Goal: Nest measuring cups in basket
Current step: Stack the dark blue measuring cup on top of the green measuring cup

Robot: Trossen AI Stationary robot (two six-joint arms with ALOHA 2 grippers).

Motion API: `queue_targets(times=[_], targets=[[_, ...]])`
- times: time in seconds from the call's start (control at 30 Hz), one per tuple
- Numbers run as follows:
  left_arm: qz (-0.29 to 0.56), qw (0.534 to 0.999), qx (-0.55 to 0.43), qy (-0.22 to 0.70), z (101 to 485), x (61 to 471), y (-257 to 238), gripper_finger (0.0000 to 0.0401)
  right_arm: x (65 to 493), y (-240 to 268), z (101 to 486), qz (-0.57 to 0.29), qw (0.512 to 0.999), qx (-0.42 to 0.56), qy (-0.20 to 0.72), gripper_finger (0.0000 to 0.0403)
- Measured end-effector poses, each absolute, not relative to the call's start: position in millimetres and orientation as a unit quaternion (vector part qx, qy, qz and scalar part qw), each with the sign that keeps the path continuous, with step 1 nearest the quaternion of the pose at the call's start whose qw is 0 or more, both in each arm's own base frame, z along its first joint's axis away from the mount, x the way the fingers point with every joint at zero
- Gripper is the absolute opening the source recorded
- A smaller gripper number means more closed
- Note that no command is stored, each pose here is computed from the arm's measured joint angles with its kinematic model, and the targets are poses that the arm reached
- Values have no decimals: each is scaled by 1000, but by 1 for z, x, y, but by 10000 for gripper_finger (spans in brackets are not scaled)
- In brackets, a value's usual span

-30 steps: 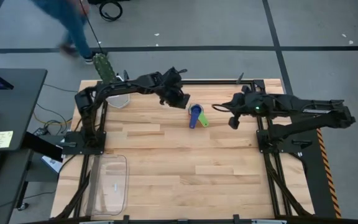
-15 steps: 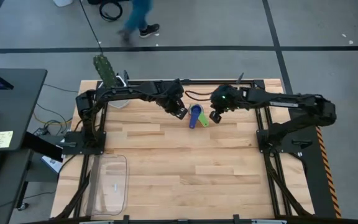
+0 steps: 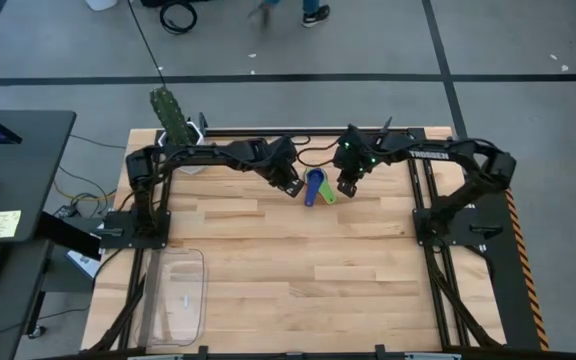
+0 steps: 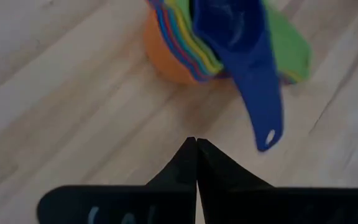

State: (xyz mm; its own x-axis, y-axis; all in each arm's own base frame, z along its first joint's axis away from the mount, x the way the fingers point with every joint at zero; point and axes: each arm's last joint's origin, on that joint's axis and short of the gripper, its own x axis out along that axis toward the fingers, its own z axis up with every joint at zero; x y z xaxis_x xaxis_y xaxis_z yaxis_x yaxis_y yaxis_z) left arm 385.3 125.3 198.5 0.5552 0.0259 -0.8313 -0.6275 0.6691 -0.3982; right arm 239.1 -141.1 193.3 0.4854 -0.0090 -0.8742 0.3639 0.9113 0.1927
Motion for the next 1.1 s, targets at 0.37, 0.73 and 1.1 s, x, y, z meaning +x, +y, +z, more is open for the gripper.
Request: queue_targets(times=[0.37, 0.73, 1.1], targets=[[169, 822, -363, 404, 166, 412, 116, 2, 251, -144, 175, -69, 845, 183, 497, 2], [135, 836, -379, 372, 160, 423, 116, 2, 257, -140, 174, -24, 857, 198, 476, 3], [130, 842, -368, 372, 159, 424, 116, 2, 261, -138, 175, -14, 864, 196, 463, 3]])
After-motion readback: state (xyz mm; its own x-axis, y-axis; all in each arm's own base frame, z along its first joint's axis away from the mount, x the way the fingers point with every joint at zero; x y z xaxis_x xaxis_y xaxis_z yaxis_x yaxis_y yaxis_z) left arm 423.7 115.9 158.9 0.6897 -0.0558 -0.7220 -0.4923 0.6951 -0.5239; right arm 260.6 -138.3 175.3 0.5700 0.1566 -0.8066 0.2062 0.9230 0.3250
